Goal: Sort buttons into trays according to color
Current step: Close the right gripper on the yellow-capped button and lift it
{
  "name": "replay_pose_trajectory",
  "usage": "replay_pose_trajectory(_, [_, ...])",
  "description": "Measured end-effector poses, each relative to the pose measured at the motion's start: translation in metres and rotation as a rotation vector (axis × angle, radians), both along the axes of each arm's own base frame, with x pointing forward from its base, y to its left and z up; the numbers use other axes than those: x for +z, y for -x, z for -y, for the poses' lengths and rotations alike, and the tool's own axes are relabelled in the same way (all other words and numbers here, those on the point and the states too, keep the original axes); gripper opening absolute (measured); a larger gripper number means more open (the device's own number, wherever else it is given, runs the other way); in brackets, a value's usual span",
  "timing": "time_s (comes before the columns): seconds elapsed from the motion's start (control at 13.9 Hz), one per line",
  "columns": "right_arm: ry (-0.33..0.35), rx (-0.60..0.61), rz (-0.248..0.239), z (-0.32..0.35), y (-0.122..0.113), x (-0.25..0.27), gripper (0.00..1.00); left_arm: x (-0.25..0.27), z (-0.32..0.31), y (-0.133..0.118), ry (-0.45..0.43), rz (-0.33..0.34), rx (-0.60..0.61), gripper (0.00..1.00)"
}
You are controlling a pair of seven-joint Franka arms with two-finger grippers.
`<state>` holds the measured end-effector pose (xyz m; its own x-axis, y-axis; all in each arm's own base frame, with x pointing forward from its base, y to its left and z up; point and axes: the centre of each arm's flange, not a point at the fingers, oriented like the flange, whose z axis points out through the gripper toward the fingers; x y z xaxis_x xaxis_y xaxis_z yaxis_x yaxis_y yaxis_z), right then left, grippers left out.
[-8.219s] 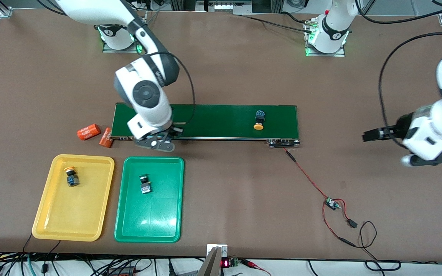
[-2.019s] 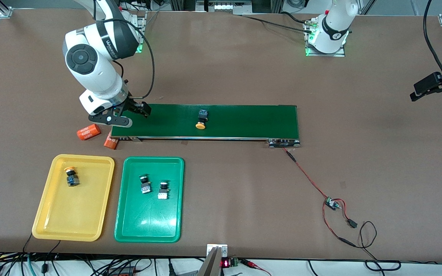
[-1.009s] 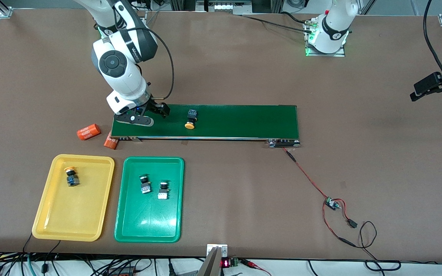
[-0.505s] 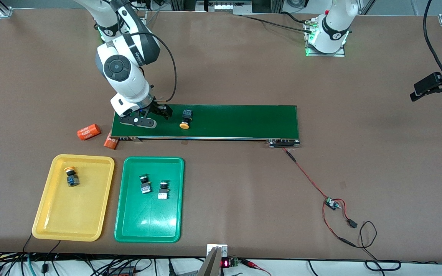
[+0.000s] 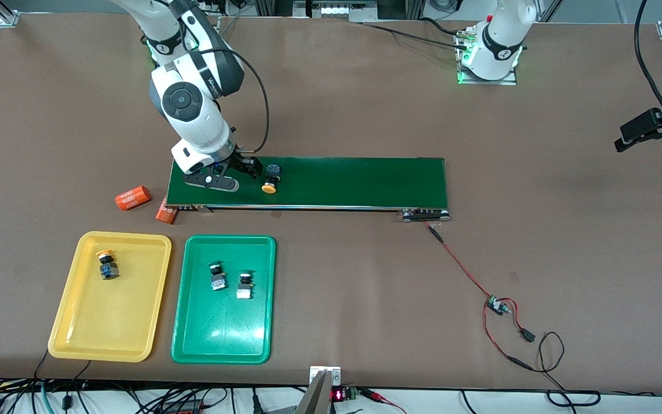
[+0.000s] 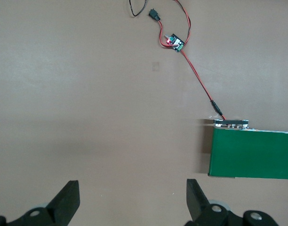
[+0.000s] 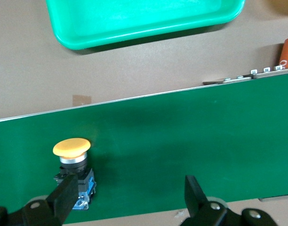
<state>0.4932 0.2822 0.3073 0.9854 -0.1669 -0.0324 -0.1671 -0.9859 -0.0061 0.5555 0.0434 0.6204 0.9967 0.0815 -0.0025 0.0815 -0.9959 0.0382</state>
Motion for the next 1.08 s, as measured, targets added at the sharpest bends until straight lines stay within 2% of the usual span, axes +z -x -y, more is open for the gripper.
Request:
replay_pose_trajectory(0.43, [0.011,0.076,-0.021,-0.007,0.005,-0.015,1.00,-0.001,-0.001,0.000,0.000,-0.002,0.002,1.00])
replay_pose_trajectory(0.87, [0.030,0.115,-0.014,-0.008,0.006,-0.018,1.00,-0.002,-0.002,-0.001,0.000,-0.003,0.003,1.00])
replay_pose_trajectory(1.08, [0.037,0.125,-0.028,-0.009,0.007,-0.027,1.00,-0.002,-0.004,-0.001,0.000,-0.004,0.006,1.00])
